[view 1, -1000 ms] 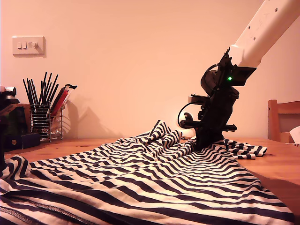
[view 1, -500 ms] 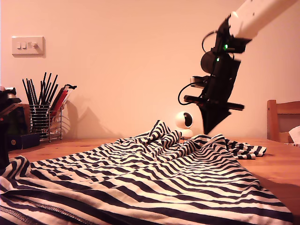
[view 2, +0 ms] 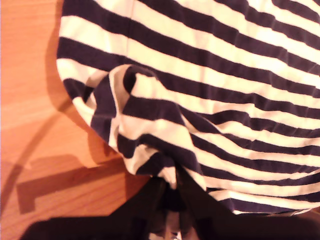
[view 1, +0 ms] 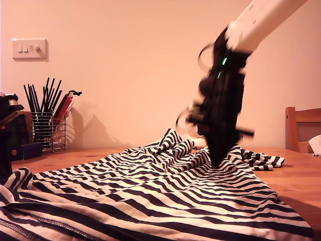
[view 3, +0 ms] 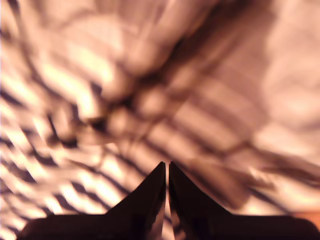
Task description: Fold the t-shirt in front of you. After folding it, place it to the right side.
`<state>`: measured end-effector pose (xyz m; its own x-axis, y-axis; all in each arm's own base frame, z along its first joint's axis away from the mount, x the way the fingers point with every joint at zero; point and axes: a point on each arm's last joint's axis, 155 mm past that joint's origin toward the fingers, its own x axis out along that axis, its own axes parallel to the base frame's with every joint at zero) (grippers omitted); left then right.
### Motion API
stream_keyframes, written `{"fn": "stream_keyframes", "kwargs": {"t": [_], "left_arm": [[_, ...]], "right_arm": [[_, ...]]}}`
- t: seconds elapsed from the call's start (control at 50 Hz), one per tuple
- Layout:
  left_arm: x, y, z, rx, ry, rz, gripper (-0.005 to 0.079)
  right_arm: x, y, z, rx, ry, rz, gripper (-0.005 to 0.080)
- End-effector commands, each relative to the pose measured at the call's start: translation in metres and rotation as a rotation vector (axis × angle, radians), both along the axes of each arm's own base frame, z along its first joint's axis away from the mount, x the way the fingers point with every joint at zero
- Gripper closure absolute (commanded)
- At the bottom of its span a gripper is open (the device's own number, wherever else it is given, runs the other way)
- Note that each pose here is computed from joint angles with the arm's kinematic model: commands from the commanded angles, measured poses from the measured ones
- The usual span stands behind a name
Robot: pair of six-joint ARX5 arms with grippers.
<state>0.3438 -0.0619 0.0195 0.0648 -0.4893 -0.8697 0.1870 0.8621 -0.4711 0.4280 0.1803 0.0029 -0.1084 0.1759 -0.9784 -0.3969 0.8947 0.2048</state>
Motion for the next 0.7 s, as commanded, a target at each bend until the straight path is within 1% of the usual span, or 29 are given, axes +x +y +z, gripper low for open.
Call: {"fn": "stream_keyframes", "kwargs": {"t": [0.0, 0.06, 0.14, 0.3, 0.56, 0.68], "left_arm": [[0.000, -0.001, -0.007, -0.006, 0.017, -0.004, 0.0762], [0.000, -0.001, -0.007, -0.006, 0.017, -0.004, 0.0762], [0.000, -0.001, -0.007, -0.006, 0.018, -0.004, 0.0762], [-0.001, -0.002, -0.007, -0.006, 0.021, -0.004, 0.0762], [-0.001, -0.002, -0.007, -0.006, 0.021, -0.004, 0.0762], [-0.001, -0.002, -0.007, -0.006, 0.022, -0.004, 0.0762]], "right_arm": [[-0.010, -0.006, -0.020, -0.019, 0.051, 0.003, 0.0763], [-0.013, -0.007, -0.024, -0.022, 0.060, 0.007, 0.0763], [-0.010, -0.007, -0.028, -0.019, 0.045, 0.013, 0.0763], [0.018, -0.007, -0.035, -0.053, -0.083, 0.019, 0.0763], [0.063, -0.006, -0.033, -0.096, -0.279, 0.016, 0.0763], [0.069, -0.007, -0.032, -0.102, -0.303, 0.011, 0.0763]]}}
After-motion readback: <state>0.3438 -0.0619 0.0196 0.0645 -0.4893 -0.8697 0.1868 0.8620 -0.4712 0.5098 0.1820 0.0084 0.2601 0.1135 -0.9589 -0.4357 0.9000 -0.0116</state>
